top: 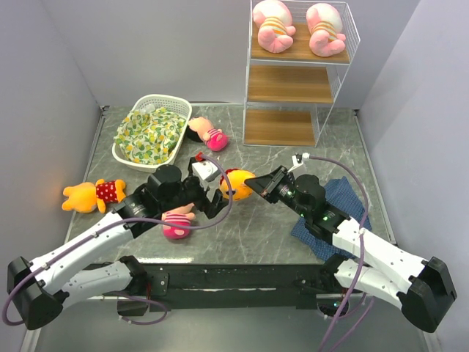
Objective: Place and organize the stuffed toys onto the shelf
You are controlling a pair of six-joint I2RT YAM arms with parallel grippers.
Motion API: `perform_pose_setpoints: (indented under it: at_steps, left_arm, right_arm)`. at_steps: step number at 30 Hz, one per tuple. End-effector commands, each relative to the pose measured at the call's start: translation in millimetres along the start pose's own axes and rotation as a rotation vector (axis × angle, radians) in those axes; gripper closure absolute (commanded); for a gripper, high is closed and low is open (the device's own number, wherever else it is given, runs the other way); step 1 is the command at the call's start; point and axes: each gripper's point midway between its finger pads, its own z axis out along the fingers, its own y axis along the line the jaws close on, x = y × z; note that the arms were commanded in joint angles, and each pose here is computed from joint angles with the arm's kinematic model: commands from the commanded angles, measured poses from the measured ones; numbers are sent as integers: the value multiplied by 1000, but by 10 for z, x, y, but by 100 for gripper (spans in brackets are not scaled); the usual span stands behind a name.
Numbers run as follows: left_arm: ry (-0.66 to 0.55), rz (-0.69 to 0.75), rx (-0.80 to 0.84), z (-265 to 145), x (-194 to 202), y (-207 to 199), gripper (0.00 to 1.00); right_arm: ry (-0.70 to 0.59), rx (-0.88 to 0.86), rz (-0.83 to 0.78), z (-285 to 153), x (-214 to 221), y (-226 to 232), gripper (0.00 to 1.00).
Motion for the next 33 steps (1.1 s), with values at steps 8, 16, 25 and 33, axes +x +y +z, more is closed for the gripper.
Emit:
perform_pose_setpoints:
  at_steps: [8,16,25,33]
  left_arm:
    - [-49,75,37,166,-277,-50,3]
    - [-52,113,-57,287,-416,139,85]
    - [-102,-109,28,121,-670,-82,99]
    - [-94,-368,87,-306,-1065,-249,99]
  right_arm:
    - [-28,-139,73,-97,-97,403,100]
    - [-7,-170,-10,-193,-64,454,94]
    - [-103,-261,-499,-521,-193,514,35]
    - [-168,-442,-797,-821,-99,557,33]
